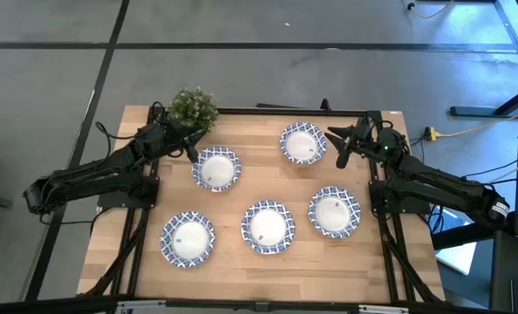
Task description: Nest bowls inside each other
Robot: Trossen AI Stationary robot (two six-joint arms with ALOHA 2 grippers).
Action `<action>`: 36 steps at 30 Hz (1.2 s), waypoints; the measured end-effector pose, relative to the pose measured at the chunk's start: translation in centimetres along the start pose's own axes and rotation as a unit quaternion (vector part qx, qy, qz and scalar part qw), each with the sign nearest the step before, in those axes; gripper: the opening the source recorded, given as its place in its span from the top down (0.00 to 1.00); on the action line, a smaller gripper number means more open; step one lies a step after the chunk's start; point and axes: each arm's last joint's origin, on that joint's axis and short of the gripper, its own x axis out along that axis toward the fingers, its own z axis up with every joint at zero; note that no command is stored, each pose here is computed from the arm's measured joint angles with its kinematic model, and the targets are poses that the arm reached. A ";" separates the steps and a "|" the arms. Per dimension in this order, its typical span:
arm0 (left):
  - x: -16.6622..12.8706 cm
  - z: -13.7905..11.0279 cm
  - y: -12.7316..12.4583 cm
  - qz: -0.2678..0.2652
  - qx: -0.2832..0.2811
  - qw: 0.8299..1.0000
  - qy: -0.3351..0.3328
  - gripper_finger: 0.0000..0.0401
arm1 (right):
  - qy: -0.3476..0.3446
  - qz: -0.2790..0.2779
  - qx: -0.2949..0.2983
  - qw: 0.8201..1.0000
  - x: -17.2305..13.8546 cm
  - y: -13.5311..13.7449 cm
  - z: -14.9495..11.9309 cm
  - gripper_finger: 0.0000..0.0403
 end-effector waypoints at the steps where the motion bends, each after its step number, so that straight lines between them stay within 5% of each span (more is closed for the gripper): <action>1: 0.0 0.0 0.0 0.000 0.000 1.000 0.000 0.73 | 0.000 0.000 0.000 1.000 0.0 0.0 0.0 0.70; 36: 0.0 0.0 0.0 0.000 0.000 1.000 0.000 0.73 | 0.003 -0.008 0.002 1.000 0.0 0.0 -0.1 0.70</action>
